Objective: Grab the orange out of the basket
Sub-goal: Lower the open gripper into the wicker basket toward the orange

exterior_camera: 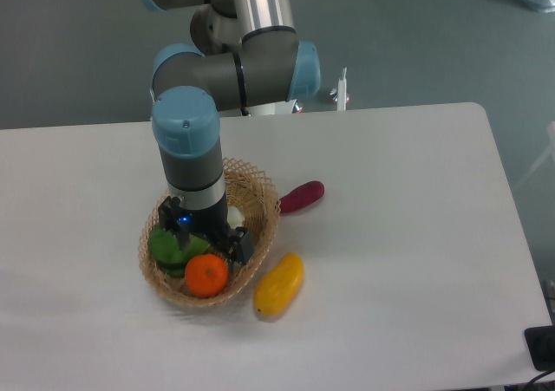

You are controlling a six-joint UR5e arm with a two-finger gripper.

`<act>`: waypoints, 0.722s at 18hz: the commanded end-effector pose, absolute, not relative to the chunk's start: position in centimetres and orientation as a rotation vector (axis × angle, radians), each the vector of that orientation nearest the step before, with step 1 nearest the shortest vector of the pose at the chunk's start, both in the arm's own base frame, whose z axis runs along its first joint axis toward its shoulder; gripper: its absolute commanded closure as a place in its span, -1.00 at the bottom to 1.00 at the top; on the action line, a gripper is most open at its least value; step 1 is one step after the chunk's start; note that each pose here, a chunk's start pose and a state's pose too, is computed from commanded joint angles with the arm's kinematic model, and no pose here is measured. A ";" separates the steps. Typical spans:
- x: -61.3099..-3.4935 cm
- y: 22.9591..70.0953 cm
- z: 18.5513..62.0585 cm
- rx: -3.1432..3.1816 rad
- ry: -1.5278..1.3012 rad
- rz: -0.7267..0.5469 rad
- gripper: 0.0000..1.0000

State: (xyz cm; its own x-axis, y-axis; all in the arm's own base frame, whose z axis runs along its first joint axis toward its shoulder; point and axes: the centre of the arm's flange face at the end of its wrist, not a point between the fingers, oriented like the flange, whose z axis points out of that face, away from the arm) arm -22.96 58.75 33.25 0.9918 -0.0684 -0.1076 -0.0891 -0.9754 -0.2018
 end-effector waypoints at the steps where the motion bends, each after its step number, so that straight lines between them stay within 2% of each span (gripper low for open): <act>1: -22.9 58.7 33.2 -2.929 0.117 0.146 -1.00; 13: -23.2 59.0 31.6 -2.962 0.113 0.166 -1.00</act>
